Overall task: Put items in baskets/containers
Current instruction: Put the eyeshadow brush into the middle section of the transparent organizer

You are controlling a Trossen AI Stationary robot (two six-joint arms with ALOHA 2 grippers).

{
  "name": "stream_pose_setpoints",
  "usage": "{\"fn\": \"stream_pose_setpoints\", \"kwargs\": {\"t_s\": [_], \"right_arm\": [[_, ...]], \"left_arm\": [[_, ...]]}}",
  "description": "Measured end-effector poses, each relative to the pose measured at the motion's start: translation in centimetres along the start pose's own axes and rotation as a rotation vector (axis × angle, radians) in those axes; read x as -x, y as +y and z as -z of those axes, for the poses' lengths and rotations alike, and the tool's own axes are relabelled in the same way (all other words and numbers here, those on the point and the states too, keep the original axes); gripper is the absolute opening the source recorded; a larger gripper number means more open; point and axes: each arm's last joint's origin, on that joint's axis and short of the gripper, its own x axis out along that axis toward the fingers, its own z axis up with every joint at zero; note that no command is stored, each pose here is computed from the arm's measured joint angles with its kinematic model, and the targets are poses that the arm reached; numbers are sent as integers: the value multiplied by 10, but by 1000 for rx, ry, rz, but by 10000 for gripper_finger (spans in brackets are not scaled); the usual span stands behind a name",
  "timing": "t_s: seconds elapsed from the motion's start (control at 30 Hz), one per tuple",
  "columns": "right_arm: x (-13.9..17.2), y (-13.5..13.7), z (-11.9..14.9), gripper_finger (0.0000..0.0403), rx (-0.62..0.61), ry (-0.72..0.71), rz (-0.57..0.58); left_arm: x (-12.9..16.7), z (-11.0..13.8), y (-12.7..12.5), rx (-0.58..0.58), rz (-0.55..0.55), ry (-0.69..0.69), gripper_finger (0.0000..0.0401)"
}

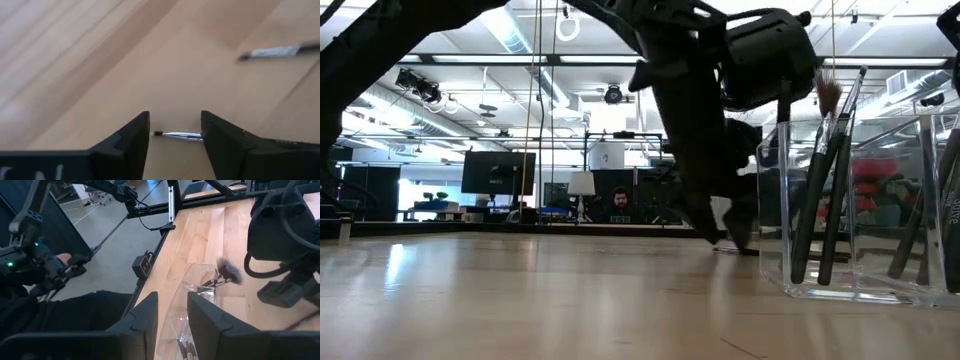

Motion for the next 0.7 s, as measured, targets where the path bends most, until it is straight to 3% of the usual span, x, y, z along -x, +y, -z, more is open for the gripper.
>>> {"fn": "stream_pose_setpoints", "kwargs": {"t_s": [0.17, 0.37, 0.57, 0.7], "right_arm": [[0, 0, 0, 105, 1, 1, 0], [0, -1, 2, 105, 5, 17, 10], [-1, -3, 7, 105, 2, 59, 37], [-4, -2, 8, 105, 15, 63, 44]], "left_arm": [[12, -4, 9, -94, -106, 75, 168], [33, 1, 13, -107, -226, 53, 165], [76, 22, 7, 20, -302, -40, 165], [88, 35, -4, 152, -261, -89, 165]]}}
